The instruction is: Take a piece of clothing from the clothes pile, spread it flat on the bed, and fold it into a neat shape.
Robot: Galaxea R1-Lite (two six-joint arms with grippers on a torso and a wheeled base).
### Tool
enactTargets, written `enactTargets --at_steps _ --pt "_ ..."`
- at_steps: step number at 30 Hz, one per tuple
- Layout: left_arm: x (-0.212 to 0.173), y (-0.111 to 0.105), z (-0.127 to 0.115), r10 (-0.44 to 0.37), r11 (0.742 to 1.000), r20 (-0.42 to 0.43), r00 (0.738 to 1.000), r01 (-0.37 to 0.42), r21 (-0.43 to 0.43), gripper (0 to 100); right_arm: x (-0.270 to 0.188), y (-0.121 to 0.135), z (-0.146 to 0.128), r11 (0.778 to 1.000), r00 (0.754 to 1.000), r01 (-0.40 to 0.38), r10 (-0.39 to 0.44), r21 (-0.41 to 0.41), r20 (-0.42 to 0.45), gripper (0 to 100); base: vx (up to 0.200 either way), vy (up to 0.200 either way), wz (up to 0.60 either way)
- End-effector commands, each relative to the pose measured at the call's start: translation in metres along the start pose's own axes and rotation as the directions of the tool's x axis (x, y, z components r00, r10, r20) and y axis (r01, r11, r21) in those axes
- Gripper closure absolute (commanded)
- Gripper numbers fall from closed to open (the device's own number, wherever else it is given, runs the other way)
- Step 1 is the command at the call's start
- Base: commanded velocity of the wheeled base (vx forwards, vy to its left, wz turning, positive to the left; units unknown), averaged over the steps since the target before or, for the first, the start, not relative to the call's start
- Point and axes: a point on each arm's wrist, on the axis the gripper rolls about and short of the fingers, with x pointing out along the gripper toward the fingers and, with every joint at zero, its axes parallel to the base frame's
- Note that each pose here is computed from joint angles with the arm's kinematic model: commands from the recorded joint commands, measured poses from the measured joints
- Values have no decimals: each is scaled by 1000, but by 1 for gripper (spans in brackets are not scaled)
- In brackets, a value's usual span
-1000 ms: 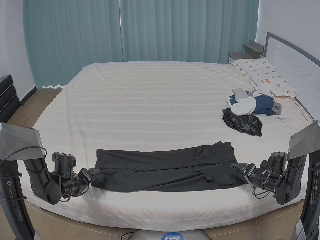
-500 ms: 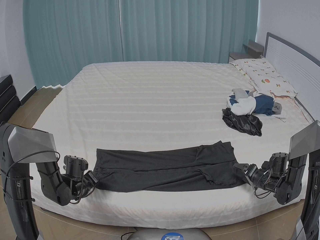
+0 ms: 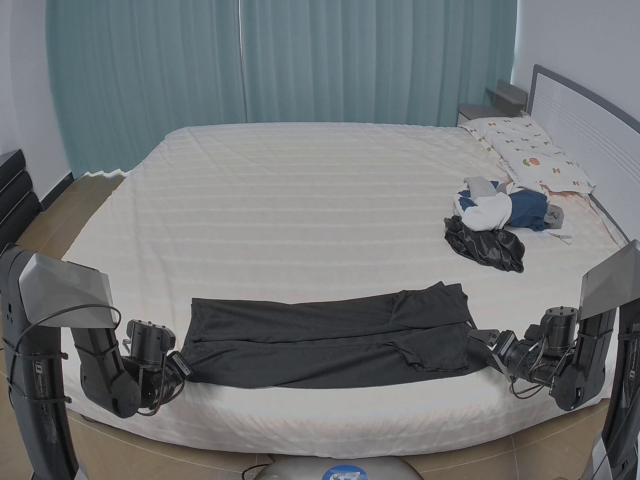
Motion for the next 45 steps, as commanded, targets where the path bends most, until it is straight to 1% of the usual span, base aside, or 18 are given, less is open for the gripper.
enactTargets --at_steps 1,4,8,10,11,12,13,14,17,19,25,28,29,35,39,43,44,45 --pt "0 -1 2 -8 1000 6 1000 8 -6 0 0 1 1 1000 1000 -11 11 -4 7 0 0 0 0" --pt "0 -1 3 -20 1000 21 1000 20 -14 0 0 1 1 1000 1000 -12 12 -4 8 0 0 0 0" --pt "-8 2 26 -42 997 97 994 49 -63 0 0 2 1 1000 1000 -12 12 -5 10 0 0 0 0" --pt "-9 2 28 -44 996 105 993 51 -69 0 0 2 1 1000 1000 -12 12 -5 10 0 0 0 0" --pt "-13 -2 41 -68 993 151 986 82 -85 0 -1 1 2 1000 1000 -11 11 -4 10 0 0 0 0" --pt "-15 -4 44 -89 991 162 983 103 -84 0 -1 1 2 1000 1000 -11 11 -4 10 0 0 0 0" --pt "-15 -4 44 -89 991 162 983 103 -84 0 -1 1 2 1000 1000 -11 11 -4 10 0 0 0 0" --pt "-18 -11 47 -159 982 141 977 171 -76 0 0 1 2 1000 1000 -10 10 -4 12 0 0 0 0" --pt "-17 -17 48 -284 956 48 957 287 -65 0 0 1 1 1000 1000 -14 14 -5 4 0 0 0 0" --pt "-14 -20 48 -329 943 14 944 329 -59 0 0 1 1 1000 1000 -15 15 -5 0 0 0 0 0" --pt "2 -19 41 -314 949 -24 949 313 -44 0 1 -2 0 1000 1000 -5 5 1 -3 0 0 0 0" --pt "14 -13 33 -279 958 -51 959 282 55 0 2 -4 0 1000 1000 -1 1 3 -7 0 0 0 0" --pt "16 -12 32 -276 958 -54 960 279 69 0 2 -4 0 1000 1000 -1 1 3 -7 0 0 0 0" --pt "29 -17 27 -278 953 -59 959 283 107 0 1 -6 1 1000 1000 5 -5 8 -3 0 0 0 0" --pt "32 -19 29 -257 958 -27 966 258 127 0 2 -7 3 1000 1000 5 -5 10 6 0 0 0 0" --pt "35 -17 28 -239 958 -20 971 239 156 0 2 -6 3 1000 1000 3 -3 9 6 0 0 0 0" --pt "35 -17 28 -239 959 -18 971 239 155 100 2 -7 3 1000 1000 5 -5 10 6 0 0 0 0" --pt "35 -17 29 -241 958 -15 970 240 154 100 2 -7 3 1000 1000 4 -4 10 5 0 0 0 0"
